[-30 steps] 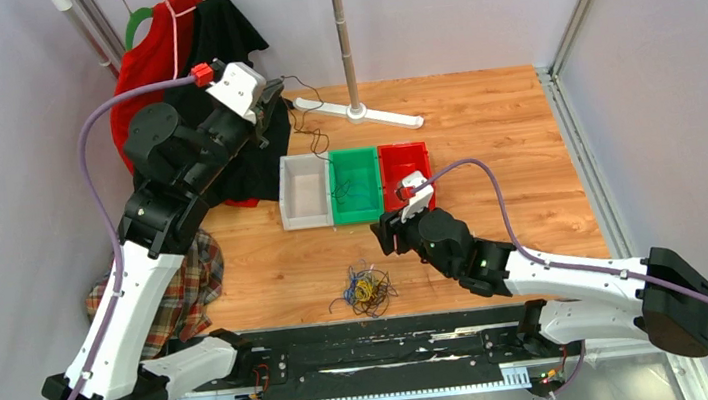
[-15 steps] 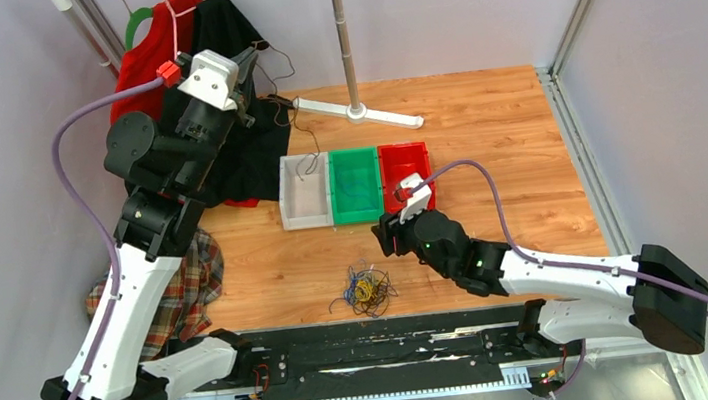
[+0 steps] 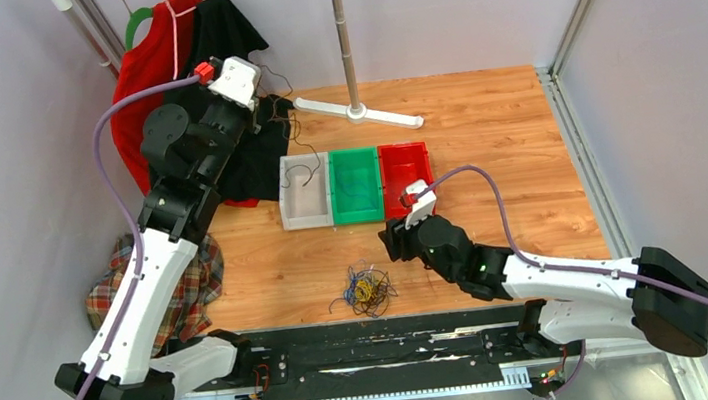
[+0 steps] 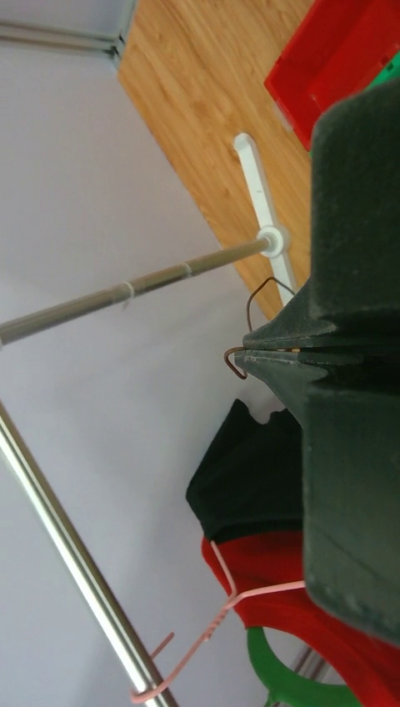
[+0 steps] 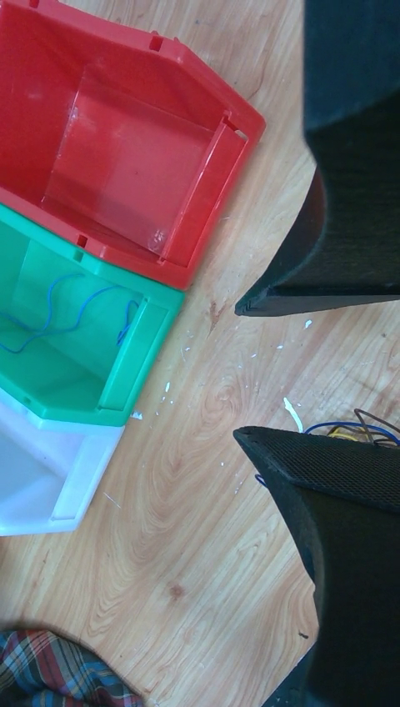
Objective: Untangle the cables
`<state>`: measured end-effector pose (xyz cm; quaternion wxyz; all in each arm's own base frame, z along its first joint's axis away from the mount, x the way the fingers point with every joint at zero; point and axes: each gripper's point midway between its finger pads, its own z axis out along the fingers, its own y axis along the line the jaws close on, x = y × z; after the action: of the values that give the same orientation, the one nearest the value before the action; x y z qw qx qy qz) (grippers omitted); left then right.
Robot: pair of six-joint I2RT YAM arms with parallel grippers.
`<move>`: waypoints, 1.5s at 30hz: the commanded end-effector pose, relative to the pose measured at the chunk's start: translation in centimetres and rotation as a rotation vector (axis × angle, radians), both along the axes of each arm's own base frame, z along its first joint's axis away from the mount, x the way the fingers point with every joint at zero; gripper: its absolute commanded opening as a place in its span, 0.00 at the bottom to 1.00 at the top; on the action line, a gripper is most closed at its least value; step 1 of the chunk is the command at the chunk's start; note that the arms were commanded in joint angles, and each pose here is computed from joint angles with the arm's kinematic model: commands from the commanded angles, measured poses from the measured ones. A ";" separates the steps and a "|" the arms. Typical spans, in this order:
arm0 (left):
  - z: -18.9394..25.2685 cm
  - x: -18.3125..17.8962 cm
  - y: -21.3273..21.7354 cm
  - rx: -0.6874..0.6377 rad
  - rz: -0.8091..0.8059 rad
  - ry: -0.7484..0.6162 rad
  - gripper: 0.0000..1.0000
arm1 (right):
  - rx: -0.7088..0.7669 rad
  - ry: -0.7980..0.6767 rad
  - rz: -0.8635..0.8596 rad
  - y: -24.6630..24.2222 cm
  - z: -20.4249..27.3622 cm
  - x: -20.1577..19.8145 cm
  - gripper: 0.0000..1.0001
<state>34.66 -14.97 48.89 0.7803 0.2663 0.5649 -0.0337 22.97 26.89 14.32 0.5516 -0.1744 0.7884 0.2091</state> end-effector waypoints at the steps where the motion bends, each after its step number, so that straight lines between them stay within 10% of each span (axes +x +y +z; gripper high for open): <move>1: -0.2 1.2 0.9 0.009 0.035 -0.030 0.00 | 0.035 -0.010 -0.033 -0.8 0.3 0.3 0.51; 19: -13.1 3.9 0.0 0.208 0.027 0.273 0.00 | 0.036 -0.011 -0.046 -1.5 0.1 0.3 0.49; 29: 2.8 1.6 2.5 0.145 0.132 -0.157 0.01 | 0.047 -0.009 -0.042 -1.3 0.6 0.4 0.47; 45: 9.5 -1.8 4.2 0.049 0.186 -0.392 0.00 | 0.054 0.004 -0.041 -1.7 0.3 -0.1 0.43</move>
<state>34.23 -11.66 54.40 0.8297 0.2694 0.4806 0.0899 22.80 25.94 14.58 0.5561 -0.1554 0.7859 0.2210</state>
